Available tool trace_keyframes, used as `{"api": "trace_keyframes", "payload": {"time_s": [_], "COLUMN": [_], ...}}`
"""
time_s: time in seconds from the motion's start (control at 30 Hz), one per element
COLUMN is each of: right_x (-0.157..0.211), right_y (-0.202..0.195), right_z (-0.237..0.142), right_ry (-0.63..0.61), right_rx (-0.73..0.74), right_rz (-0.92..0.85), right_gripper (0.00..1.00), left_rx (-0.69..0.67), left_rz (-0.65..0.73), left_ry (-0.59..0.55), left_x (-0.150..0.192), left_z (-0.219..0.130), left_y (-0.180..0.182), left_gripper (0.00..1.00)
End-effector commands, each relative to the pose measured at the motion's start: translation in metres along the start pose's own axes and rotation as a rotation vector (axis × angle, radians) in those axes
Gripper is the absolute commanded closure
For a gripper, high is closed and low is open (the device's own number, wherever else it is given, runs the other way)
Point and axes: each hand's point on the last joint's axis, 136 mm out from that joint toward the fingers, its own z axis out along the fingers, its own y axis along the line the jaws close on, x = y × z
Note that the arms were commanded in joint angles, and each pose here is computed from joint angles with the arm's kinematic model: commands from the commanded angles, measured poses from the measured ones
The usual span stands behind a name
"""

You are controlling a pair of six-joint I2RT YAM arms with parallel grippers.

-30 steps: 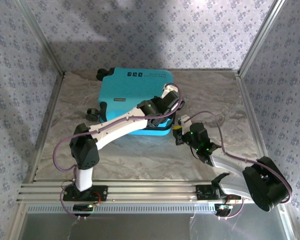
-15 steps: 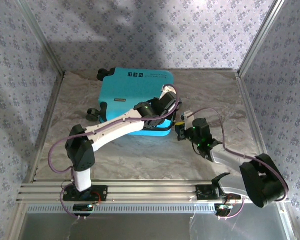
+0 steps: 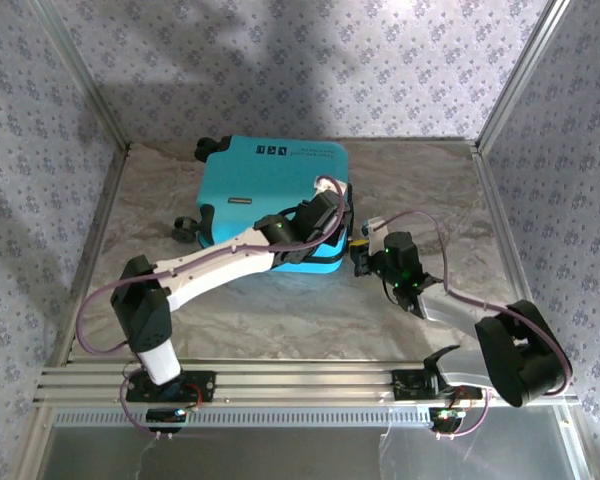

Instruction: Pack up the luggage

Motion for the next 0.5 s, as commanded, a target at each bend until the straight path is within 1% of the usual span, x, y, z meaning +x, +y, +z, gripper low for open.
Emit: {"api": "trace_keyframes", "payload": {"time_s": [0.0,0.1,0.2,0.33,0.47], "right_x": [-0.008,-0.002,0.002,-0.003,-0.02], "right_y": [-0.008,0.005,0.007,-0.008,-0.025], "right_z": [-0.012,-0.02,-0.028,-0.031,-0.023], "right_ry": [-0.064,-0.068,-0.074,-0.088,-0.099], "right_rx": [0.088,0.065,0.077,0.129,0.155], "right_rz": [0.009,0.004,-0.003,0.006,0.031], "right_gripper": [1.0,1.0,1.0,1.0,1.0], "left_rx": [-0.05,-0.034,-0.006,0.025,0.048], "left_rz": [0.165,0.161,0.146,0.119,0.105], "left_ry": [0.342,0.35,0.357,0.364,0.378], "left_x": [0.109,0.122,0.135,0.148,0.159], "left_z": [-0.003,-0.014,-0.025,-0.036,-0.041], "left_y": [0.025,0.028,0.03,0.033,0.033], "left_gripper": [0.43,0.44,0.44,0.45,0.45]}}
